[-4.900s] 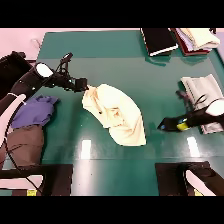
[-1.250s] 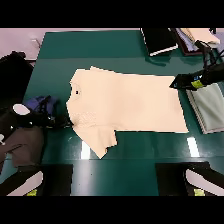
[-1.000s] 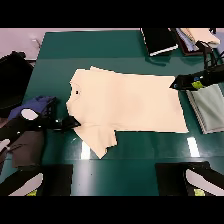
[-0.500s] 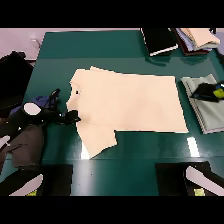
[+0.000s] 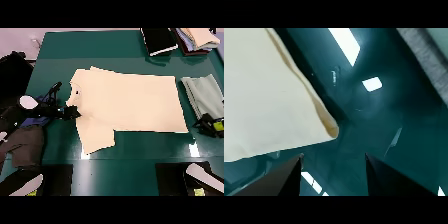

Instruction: Fold the shirts.

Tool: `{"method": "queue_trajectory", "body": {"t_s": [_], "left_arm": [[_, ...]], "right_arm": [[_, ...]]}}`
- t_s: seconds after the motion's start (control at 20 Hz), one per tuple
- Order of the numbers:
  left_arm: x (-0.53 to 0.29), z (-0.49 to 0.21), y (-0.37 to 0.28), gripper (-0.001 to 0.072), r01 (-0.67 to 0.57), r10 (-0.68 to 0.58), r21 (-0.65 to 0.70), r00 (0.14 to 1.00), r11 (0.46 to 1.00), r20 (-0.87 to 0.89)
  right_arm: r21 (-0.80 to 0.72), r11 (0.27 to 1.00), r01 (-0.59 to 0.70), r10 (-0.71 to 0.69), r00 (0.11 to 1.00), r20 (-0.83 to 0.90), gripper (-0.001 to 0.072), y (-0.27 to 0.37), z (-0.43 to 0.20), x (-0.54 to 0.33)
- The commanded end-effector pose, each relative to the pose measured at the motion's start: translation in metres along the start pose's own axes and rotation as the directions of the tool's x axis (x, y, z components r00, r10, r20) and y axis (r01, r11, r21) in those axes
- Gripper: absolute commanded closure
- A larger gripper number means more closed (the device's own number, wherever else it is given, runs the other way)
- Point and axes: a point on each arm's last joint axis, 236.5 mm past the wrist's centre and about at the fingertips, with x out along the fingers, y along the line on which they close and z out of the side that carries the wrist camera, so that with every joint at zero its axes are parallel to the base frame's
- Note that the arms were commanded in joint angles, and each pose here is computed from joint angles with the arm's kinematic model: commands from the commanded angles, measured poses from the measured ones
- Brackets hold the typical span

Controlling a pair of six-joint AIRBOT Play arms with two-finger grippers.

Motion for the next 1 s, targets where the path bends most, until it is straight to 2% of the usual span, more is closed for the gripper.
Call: {"method": "queue_trajectory", "body": {"t_s": [0.0, 0.15, 0.25, 0.3, 0.4, 0.45, 0.5, 0.6, 0.75, 0.85, 0.95], "left_arm": [[-0.001, -0.001, -0.001, 0.0684, 0.002, -0.002, 0.005, 1.000, 1.000, -0.008], [-0.001, -0.003, -0.002, 0.0684, 0.004, -0.004, 0.005, 1.000, 1.000, -0.015], [-0.001, -0.003, -0.002, 0.0684, 0.004, -0.004, 0.004, 1.000, 1.000, -0.016], [-0.001, -0.003, -0.002, 0.0684, 0.004, -0.004, 0.002, 1.000, 1.000, -0.017], [-0.002, -0.004, -0.003, 0.0685, 0.006, -0.006, 0.000, 1.000, 1.000, -0.020], [-0.005, -0.002, -0.006, 0.0685, 0.010, -0.009, 0.009, 1.000, 1.000, -0.016], [-0.012, 0.003, -0.012, 0.0685, 0.016, -0.016, 0.027, 1.000, 1.000, 0.002], [-0.039, 0.023, -0.031, 0.0685, 0.020, -0.026, 0.079, 0.996, 0.997, 0.082], [-0.111, 0.061, -0.076, 0.0685, -0.009, -0.041, 0.209, 0.971, 0.978, 0.236], [-0.179, 0.082, -0.120, 0.0684, -0.039, -0.083, 0.324, 0.931, 0.945, 0.356], [-0.254, 0.094, -0.168, 0.0684, -0.082, -0.145, 0.425, 0.867, 0.902, 0.476]], "right_arm": [[0.039, 0.999, -0.036, 0.037, 0.999, -0.028, 0.0258, -0.004, -0.009, 0.036], [0.014, 0.995, -0.097, 0.096, 0.995, 0.017, 0.0259, 0.022, 0.006, 0.048], [-0.024, 0.995, -0.094, 0.094, 0.995, 0.019, 0.0268, 0.033, 0.010, 0.057], [-0.049, 0.995, -0.085, 0.085, 0.996, 0.019, 0.0345, 0.037, 0.011, 0.061], [-0.115, 0.991, -0.066, 0.071, 0.997, 0.043, 0.0573, 0.050, 0.014, 0.065], [-0.167, 0.984, -0.057, 0.069, 0.995, 0.069, 0.0662, 0.058, 0.016, 0.063], [-0.217, 0.975, -0.049, 0.072, 0.993, 0.098, 0.0691, 0.068, 0.017, 0.058], [-0.303, 0.952, -0.038, 0.094, 0.980, 0.175, 0.0691, 0.091, 0.020, 0.036], [-0.472, 0.882, -0.010, 0.190, 0.922, 0.336, 0.0691, 0.150, 0.031, -0.042], [-0.583, 0.811, 0.042, 0.297, 0.829, 0.474, 0.0691, 0.200, 0.031, -0.123], [-0.660, 0.742, 0.121, 0.419, 0.685, 0.596, 0.0691, 0.243, 0.013, -0.216]]}}
